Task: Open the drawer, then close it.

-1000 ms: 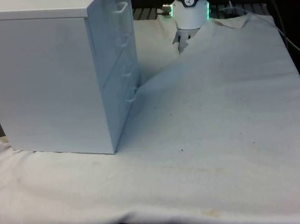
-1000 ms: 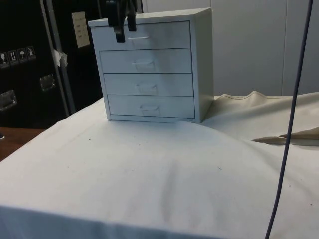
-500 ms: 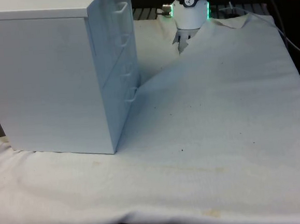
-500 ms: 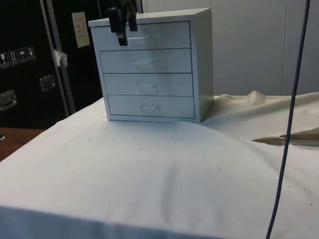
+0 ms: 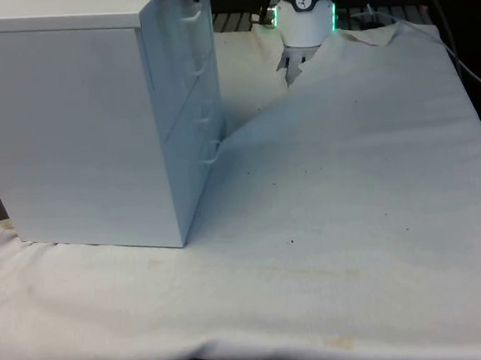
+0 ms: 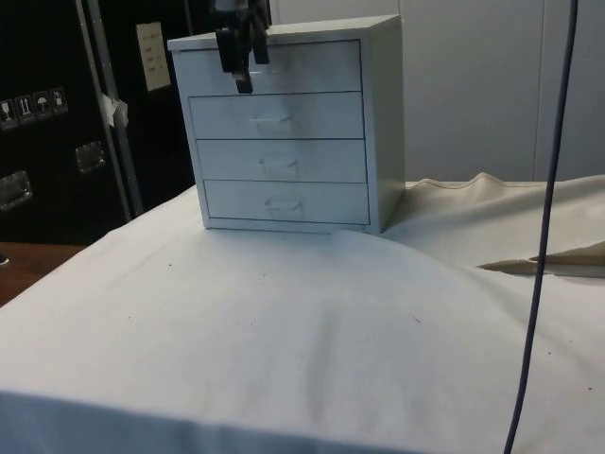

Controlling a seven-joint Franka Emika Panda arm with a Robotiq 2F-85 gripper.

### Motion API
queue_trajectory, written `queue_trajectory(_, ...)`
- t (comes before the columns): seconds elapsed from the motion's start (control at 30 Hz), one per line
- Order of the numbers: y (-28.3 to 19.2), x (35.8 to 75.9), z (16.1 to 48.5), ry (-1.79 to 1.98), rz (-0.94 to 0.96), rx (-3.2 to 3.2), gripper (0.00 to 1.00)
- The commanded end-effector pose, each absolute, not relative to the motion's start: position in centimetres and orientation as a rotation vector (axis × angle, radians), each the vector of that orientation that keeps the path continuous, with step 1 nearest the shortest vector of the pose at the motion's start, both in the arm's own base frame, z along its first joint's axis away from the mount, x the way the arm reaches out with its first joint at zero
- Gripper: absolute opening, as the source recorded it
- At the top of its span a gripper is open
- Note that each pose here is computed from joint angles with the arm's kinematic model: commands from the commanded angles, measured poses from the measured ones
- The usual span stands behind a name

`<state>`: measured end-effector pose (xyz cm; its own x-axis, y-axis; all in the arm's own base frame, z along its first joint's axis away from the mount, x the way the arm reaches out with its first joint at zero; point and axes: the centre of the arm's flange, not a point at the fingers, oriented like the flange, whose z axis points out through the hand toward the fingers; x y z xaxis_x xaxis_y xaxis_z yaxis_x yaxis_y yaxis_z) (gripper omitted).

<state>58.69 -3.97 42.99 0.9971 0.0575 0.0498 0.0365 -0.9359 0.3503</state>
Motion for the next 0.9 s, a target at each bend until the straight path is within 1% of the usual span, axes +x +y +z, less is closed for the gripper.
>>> queue_trajectory(0.0, -4.3, 58.8, 42.9, 0.073, 0.084, 2.775, 1.00)
queue_trajectory(0.43, -4.7, 59.0, 42.6, 0.065, 0.071, 2.763, 1.00)
queue_trajectory(0.63, -5.0, 59.2, 41.4, 0.065, 0.048, 2.757, 1.00)
queue_trajectory(0.87, -4.7, 59.3, 41.7, 0.066, 0.047, 2.739, 1.00)
